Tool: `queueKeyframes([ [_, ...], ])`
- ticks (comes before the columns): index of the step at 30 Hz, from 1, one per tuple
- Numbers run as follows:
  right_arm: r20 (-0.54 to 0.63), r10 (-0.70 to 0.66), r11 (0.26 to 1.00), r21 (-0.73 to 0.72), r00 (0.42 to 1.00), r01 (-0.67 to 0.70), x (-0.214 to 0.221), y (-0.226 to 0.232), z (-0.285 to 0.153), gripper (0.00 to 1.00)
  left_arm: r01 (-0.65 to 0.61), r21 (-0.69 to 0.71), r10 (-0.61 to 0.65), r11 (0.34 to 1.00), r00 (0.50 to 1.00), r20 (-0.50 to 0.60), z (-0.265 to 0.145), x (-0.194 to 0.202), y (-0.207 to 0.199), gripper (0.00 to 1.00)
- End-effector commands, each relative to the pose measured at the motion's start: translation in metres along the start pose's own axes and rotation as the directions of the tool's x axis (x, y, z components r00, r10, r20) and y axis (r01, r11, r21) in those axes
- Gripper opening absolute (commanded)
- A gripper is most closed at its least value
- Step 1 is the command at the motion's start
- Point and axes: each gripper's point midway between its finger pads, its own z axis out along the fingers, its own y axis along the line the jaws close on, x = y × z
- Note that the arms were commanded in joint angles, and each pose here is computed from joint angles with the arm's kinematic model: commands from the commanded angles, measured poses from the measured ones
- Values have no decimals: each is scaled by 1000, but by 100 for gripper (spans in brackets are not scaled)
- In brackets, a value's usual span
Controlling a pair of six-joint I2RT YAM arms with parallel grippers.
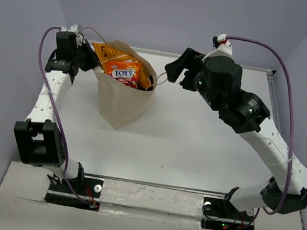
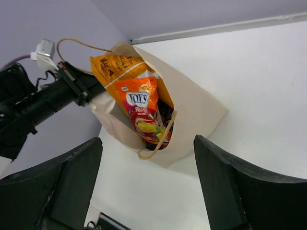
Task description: Place the snacks into the paper bag
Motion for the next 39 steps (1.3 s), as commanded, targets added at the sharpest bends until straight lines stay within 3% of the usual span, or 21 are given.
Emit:
queueKeyframes([
  [1,-69,5,999,52,998,-2,40,-7,31,82,-21,8,21,1000,1000,4,-4,2,-1,0],
  [6,-136,29,997,72,990,-19,67,-11,51,78,-26,14,26,1000,1000,9,-7,1,-4,0],
  [9,-143,30,998,62,989,-21,69,-11,70,61,-25,13,25,1000,1000,4,-7,4,-3,0],
  [12,-108,-6,1000,9,994,7,59,2,86,32,-31,18,31,999,999,5,-7,6,-4,0],
  [13,-96,-19,1000,0,995,20,56,5,89,32,-33,20,33,999,999,6,-7,6,-5,0],
  [15,-63,-51,999,-19,997,50,48,12,99,3,-68,47,68,997,998,6,-9,6,-11,0],
  [16,-27,-84,996,-45,996,83,33,21,98,1,-117,65,116,991,993,17,-10,3,-17,0],
  [20,97,-165,978,-115,981,176,-13,48,106,1,-277,118,270,954,960,70,-17,-11,-39,0],
  [24,162,-182,958,-195,970,213,-41,54,142,1,-503,140,488,853,863,131,-25,-18,-55,0],
  [31,145,-148,939,-289,978,185,-29,42,195,1,-596,140,585,791,803,112,-29,6,-47,0],
  [33,135,-157,915,-353,978,195,-18,51,202,1,-611,195,597,768,792,130,-30,13,-65,0],
  [37,147,-124,882,-437,981,177,-22,66,207,1,-639,287,606,714,769,205,-40,10,-107,29],
  [39,149,-123,866,-468,981,179,-22,72,204,1,-611,276,573,742,791,213,-43,2,-112,41],
])
